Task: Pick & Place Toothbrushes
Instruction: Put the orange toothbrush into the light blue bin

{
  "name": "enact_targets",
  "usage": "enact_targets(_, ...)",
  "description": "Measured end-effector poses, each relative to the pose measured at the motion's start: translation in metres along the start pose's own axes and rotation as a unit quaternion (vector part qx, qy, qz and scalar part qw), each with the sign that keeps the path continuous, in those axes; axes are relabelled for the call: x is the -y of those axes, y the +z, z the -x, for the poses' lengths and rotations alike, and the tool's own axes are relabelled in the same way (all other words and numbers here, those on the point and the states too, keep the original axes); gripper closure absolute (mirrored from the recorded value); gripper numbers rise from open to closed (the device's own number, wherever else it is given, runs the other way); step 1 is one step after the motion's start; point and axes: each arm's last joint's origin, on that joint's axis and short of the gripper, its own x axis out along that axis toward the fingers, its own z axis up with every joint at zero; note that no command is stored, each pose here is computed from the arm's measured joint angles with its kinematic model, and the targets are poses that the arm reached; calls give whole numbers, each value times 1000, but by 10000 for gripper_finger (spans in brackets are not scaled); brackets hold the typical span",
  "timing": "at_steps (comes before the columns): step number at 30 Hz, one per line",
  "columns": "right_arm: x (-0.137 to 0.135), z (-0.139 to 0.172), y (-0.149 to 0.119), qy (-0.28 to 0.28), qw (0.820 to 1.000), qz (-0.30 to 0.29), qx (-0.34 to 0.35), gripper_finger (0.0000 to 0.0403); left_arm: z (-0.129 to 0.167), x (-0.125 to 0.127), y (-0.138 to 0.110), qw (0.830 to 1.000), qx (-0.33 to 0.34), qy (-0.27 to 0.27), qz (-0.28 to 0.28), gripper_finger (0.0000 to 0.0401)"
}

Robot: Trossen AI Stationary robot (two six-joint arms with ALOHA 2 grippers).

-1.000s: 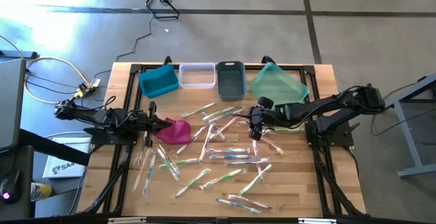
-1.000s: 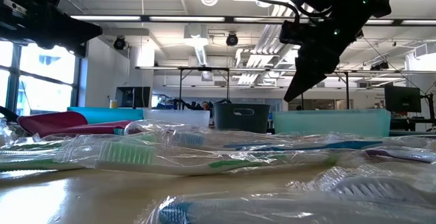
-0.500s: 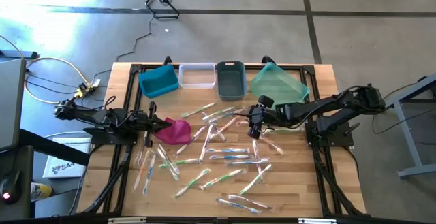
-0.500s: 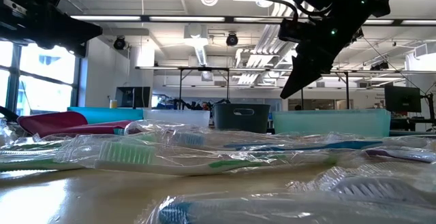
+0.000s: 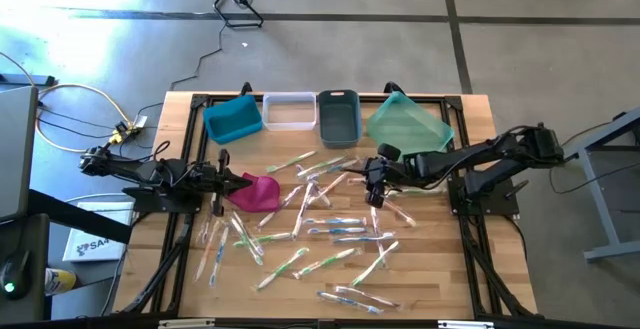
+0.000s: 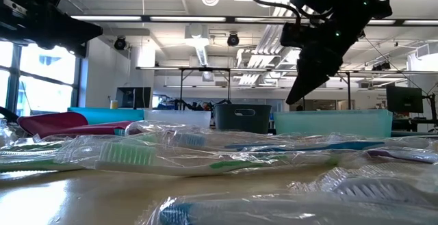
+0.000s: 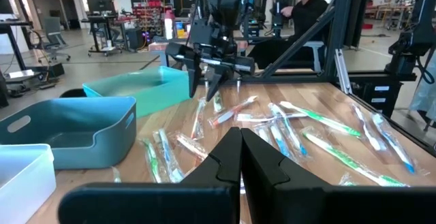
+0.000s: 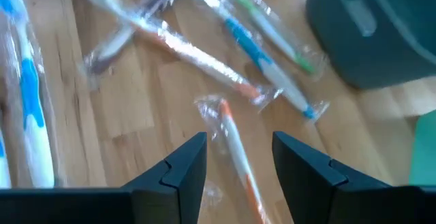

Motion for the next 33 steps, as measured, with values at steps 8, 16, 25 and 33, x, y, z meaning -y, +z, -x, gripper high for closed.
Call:
enact_targets(8, -2, -21, -12, -16, 998, 15, -56, 243, 0, 0, 0, 1000, -1, 0, 0, 401)
enact_targets(16, 4, -49, -22, -35, 995, 7, -97, 243, 0, 0, 0, 1000, -1, 0, 0, 401)
enact_targets(25, 13, -58, -22, -21, 993, -11, -113, 243, 0, 0, 0, 1000, 0, 0, 0, 401)
enact_targets(33, 13, -58, -22, -11, 993, -10, -115, 268, 0, 0, 0, 1000, -1, 0, 0, 401)
